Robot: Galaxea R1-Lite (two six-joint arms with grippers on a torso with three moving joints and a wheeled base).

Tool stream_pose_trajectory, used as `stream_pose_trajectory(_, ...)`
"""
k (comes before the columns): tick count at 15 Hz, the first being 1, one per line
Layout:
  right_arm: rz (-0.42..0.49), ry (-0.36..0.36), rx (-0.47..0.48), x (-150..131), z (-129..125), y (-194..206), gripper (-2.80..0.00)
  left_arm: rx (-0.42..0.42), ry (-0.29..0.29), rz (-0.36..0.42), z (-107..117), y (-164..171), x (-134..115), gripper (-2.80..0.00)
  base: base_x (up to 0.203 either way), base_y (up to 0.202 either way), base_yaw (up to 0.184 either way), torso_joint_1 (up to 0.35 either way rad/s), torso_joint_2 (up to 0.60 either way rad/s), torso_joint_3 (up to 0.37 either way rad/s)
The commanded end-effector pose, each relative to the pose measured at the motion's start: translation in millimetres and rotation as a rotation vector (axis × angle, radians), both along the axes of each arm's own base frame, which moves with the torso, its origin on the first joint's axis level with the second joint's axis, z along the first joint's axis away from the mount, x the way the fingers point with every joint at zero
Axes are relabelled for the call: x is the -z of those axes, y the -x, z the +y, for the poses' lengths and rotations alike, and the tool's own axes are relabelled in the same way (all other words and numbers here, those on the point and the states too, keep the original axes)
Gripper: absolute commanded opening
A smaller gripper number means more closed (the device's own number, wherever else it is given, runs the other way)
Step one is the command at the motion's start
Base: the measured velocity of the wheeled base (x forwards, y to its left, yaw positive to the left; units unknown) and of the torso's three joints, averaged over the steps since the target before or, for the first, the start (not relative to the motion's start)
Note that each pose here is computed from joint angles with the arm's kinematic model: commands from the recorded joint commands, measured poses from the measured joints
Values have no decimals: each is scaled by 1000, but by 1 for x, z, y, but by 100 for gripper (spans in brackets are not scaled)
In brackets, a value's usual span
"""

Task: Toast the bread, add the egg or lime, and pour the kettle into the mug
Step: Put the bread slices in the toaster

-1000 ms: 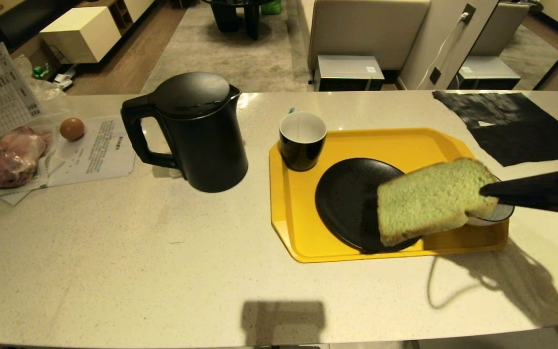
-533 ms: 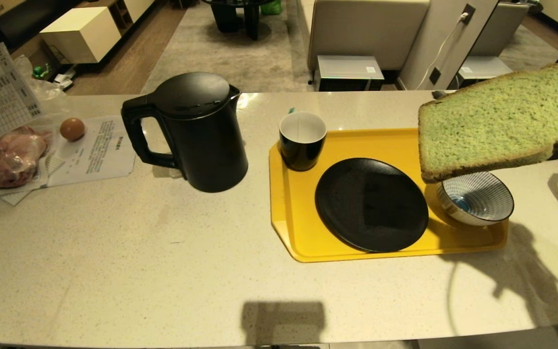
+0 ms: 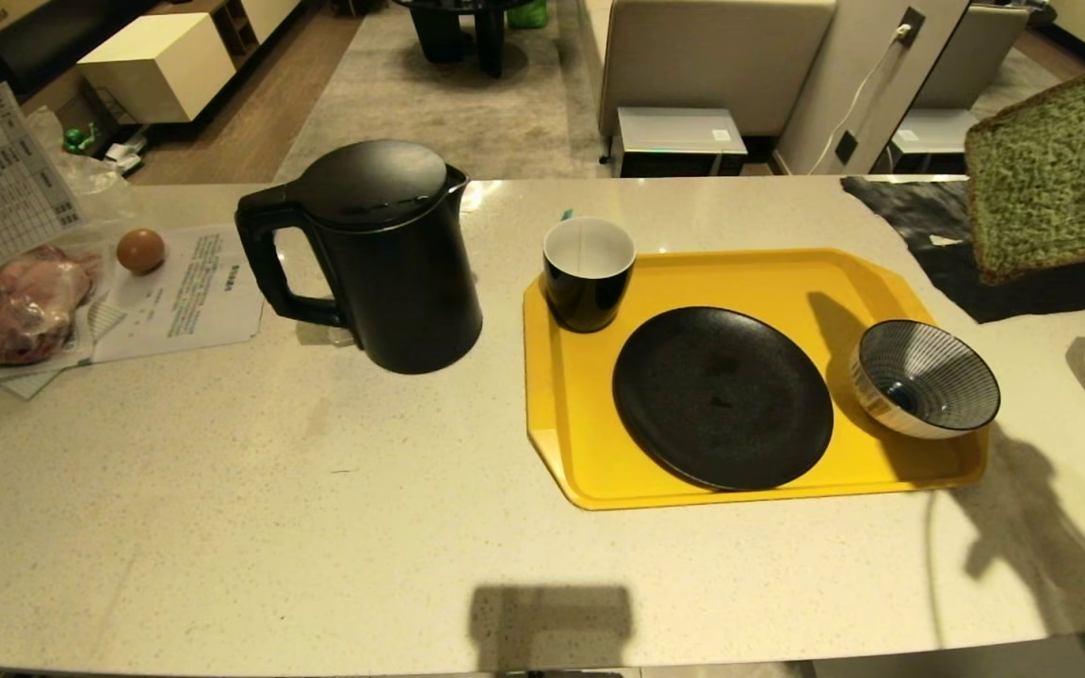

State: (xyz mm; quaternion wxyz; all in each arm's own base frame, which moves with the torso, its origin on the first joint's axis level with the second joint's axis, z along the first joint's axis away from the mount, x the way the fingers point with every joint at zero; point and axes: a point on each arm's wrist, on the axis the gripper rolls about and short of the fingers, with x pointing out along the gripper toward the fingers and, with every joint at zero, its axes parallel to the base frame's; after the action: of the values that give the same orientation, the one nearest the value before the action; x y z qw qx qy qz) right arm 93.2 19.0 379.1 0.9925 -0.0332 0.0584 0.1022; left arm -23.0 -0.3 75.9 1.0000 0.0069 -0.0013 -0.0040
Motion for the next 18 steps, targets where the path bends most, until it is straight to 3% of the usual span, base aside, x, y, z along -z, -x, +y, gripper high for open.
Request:
stream_pose_trajectory(1,-29,47,49,-4,-2,4,-280,0,0,1,0,0,0,-280,0,0,0,0,0,0)
stream_pose_trajectory(3,-34,106,120,-4,-4,4,-280,0,0,1,0,0,0,-280,0,0,0,0,0,0)
stream_pose_trajectory(8,-17,120,210,5,-11,15,-280,0,0,0,0,0,0,-280,0,0,0,0,0,0)
stream_pose_trajectory(16,1,69,208,13,-12,20,-280,-8,-5,1,0,0,0,-280,0,0,0,0,0,0)
stream_pose_trajectory(18,2,58,152,15,-11,21,-280,-10,-1,1,0,0,0,-280,0,0,0,0,0,0)
